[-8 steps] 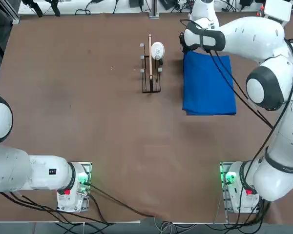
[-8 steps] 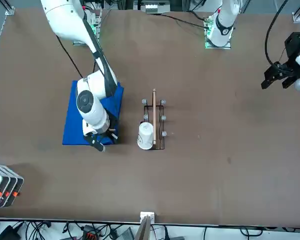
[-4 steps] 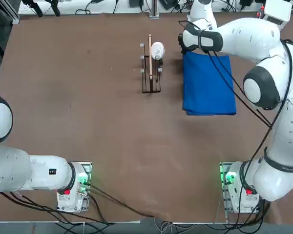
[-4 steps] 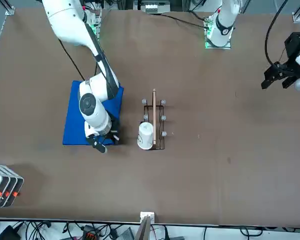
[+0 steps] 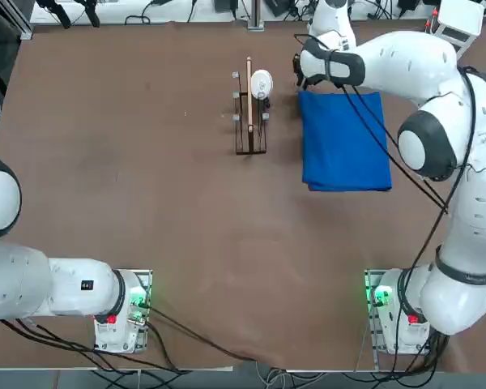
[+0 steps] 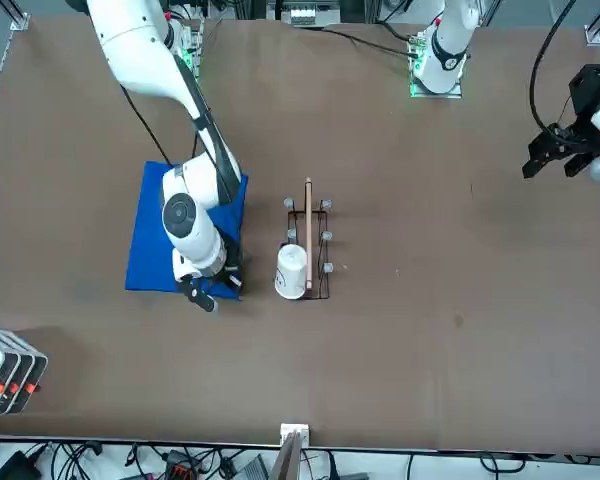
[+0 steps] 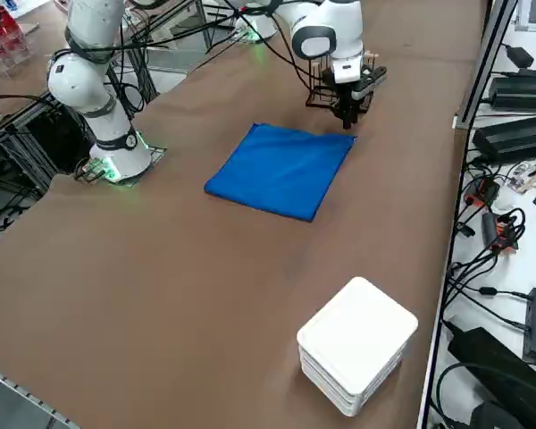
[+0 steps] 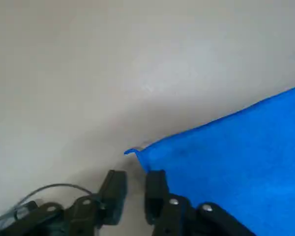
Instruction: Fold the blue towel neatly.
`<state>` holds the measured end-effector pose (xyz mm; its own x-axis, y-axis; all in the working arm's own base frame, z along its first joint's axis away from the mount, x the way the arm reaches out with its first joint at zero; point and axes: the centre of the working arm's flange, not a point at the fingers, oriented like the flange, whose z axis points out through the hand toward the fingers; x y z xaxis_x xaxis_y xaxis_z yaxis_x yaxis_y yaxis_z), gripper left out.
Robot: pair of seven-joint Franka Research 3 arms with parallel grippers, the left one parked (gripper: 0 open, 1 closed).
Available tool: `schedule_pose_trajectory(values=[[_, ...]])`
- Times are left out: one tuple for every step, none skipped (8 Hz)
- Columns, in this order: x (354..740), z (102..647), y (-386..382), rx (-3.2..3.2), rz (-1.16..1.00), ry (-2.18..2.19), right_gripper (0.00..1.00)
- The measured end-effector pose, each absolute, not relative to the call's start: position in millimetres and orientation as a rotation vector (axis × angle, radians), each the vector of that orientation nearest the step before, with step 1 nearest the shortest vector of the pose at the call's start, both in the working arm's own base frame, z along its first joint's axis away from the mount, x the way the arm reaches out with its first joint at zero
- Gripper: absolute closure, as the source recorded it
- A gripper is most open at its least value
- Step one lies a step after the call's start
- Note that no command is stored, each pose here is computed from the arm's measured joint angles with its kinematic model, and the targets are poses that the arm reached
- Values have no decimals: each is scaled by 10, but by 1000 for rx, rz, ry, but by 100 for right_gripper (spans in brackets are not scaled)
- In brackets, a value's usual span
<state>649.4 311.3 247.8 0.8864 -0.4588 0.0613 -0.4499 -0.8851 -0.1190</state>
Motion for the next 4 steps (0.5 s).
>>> schedule_pose_trajectory(values=[[6484,2468,3179,-2956,-131,700,46],[6459,2483,3196,-2979,-91,698,29],[6476,2552,3138,-3016,-28,713,8],[6579,2792,3031,-3049,16,711,0]])
